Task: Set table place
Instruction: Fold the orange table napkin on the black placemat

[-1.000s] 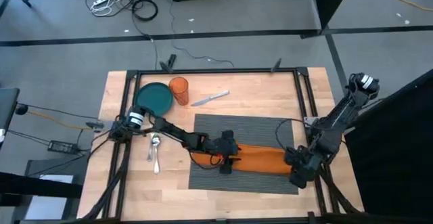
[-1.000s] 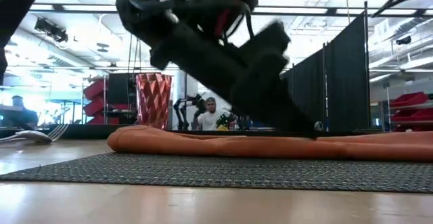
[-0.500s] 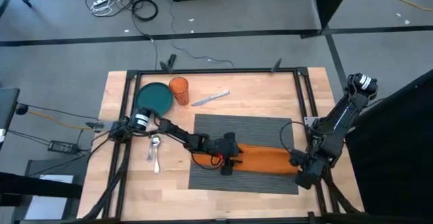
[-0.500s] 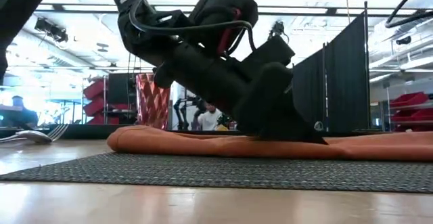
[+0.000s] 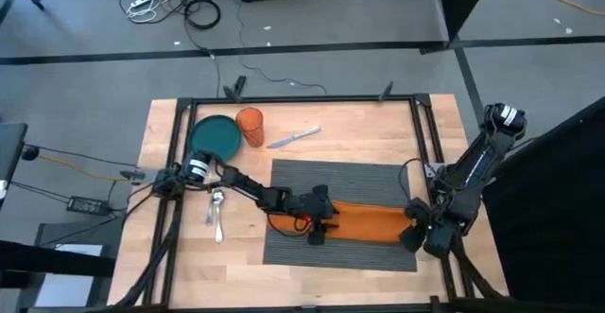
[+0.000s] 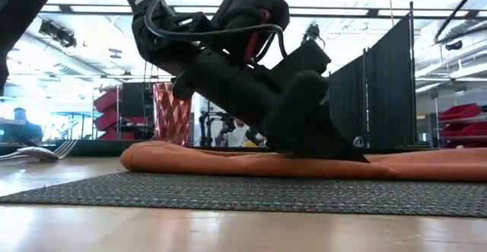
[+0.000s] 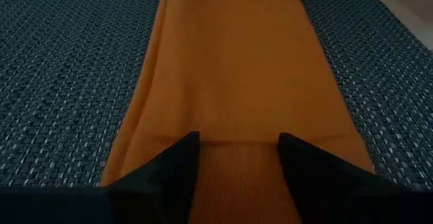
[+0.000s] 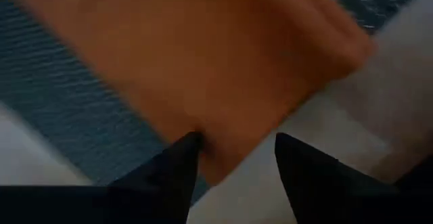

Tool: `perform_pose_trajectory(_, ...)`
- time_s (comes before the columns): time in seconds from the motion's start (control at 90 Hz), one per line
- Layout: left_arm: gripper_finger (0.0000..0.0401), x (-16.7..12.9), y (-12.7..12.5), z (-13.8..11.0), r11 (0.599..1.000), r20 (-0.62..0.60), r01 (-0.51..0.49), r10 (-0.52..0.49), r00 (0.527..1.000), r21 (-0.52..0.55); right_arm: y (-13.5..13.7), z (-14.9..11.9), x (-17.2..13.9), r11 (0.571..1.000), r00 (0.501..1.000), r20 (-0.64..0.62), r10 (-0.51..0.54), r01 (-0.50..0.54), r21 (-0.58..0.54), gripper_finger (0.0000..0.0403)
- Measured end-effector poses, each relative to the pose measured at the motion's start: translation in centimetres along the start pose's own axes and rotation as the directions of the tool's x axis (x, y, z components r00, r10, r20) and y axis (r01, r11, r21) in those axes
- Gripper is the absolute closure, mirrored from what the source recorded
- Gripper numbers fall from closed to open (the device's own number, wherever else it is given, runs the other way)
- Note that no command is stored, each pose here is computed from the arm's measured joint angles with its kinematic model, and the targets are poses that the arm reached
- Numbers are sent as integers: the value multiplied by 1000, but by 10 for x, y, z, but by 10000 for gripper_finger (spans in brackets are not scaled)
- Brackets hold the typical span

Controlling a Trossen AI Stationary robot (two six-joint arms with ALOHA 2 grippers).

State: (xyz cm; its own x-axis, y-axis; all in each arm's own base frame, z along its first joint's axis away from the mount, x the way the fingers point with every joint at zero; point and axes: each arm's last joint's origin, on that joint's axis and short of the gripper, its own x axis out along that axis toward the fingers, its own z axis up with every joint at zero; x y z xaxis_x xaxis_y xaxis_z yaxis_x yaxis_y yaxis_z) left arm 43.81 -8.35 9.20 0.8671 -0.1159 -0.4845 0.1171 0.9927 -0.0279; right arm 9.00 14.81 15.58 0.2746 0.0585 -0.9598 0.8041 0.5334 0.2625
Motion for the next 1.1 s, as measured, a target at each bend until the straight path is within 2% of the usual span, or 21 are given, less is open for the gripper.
perform_pose_trajectory(0.122,215,0,0,0,1000,3,0,0,1000,0,0,-1,13,999,999,43,30,-30,13,234)
perform_pose_trajectory(0.322,215,0,0,0,1000,2,0,0,1000,-1,0,-2,19,1000,997,81,4,-6,25,250)
perform_pose_trajectory(0.478,215,0,0,0,1000,3,1,-1,1000,-2,0,-1,25,999,988,155,8,-14,36,302)
perform_pose_trajectory(0.667,215,0,0,0,1000,2,1,-1,1000,-2,0,-2,29,1000,983,181,0,-2,9,385)
perform_pose_trajectory(0.867,215,0,0,-1,1000,-14,-2,2,1000,-1,2,2,1,995,986,154,-67,77,-59,402)
perform_pose_trajectory(1.1,215,0,0,-1,1000,-16,0,0,1000,-1,3,8,-24,996,997,73,-23,29,-86,403)
